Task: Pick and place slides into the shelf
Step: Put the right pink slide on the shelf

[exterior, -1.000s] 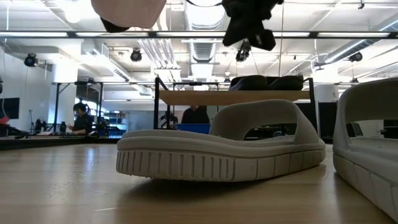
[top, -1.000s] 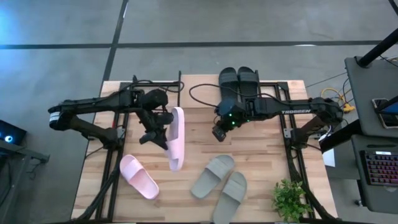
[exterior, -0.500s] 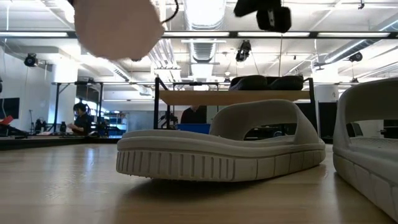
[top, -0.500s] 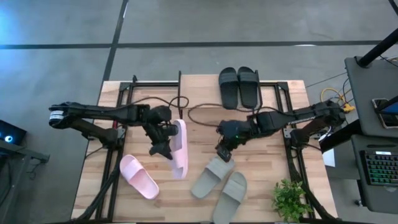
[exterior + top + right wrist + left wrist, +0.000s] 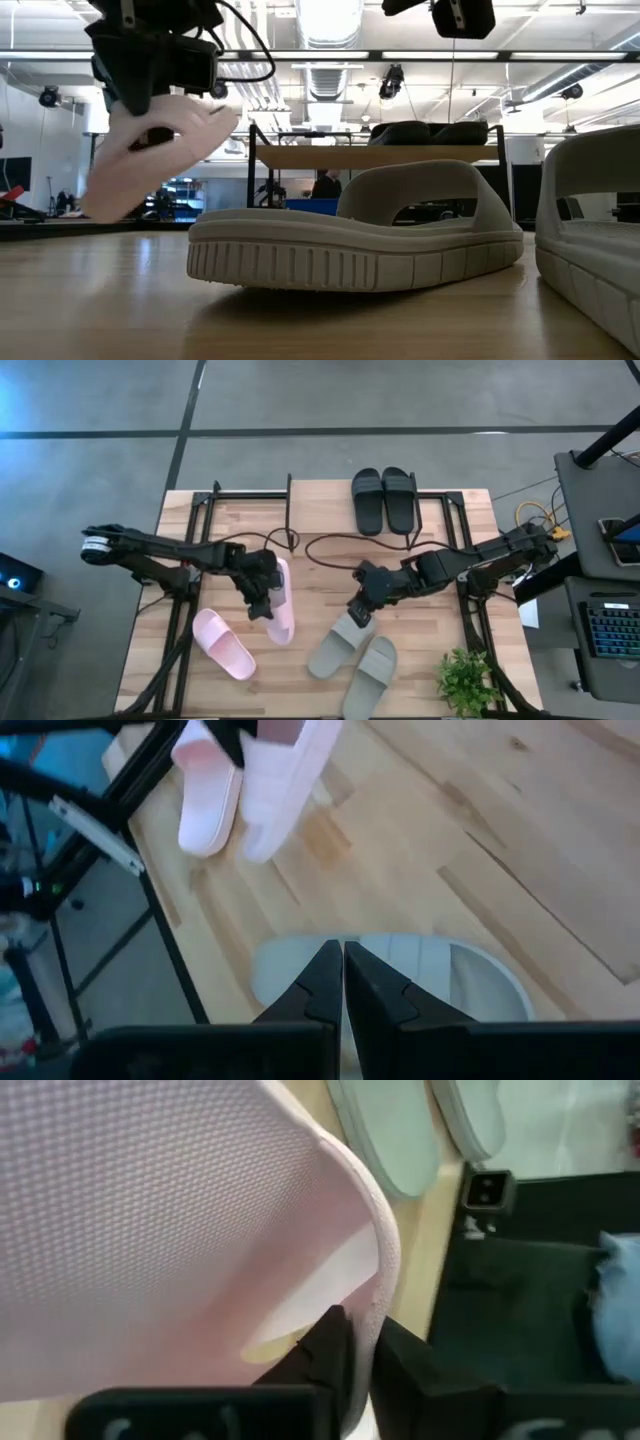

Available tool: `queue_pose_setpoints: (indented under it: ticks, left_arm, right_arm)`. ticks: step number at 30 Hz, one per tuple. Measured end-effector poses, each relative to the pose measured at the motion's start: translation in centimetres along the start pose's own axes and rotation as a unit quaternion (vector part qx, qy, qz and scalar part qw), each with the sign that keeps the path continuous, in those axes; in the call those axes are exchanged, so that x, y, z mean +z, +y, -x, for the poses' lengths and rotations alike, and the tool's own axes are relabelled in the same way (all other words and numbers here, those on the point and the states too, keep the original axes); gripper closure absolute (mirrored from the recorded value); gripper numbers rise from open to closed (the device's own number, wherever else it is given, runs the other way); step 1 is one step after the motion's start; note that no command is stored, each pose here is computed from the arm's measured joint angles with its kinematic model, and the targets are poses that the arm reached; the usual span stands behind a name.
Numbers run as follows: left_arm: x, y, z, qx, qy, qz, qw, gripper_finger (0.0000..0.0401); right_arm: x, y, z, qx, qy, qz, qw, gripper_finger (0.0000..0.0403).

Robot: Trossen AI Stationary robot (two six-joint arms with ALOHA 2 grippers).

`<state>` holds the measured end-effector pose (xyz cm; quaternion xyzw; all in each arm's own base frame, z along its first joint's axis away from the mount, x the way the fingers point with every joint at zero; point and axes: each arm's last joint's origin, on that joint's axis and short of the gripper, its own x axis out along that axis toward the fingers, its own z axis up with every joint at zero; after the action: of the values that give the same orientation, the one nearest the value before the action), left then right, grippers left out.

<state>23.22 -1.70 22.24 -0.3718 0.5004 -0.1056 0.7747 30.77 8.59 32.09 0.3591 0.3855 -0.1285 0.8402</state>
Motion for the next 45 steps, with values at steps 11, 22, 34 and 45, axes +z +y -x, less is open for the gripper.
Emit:
queue_pose_setpoints:
  ticks: [11,22,34,45]
  left_arm:
    - [-1.4,-2.0,-1.3,0.003,0.016,-0.012,1.0,0.024]
    - [-4.9,-3.3,-0.6,0.049,0.064,-0.007,0.997,0.0199]
    - [-8.6,-2.5,-4.5,0.087,0.059,0.051,0.993,0.0331]
    - [-9.1,0.4,-5.5,0.218,-0.057,0.102,0.969,0.0394]
  right_arm:
    - [-0.9,0.6,-1.8,-0.009,0.002,-0.085,0.996,0.0394]
    - [-1.6,3.0,-6.1,0.043,0.0,-0.072,0.997,0.0394]
    - [1.7,3.5,-11.0,0.041,0.012,-0.009,0.999,0.0394]
    - [3.0,3.5,-14.5,0.058,0.062,0.018,0.996,0.0394]
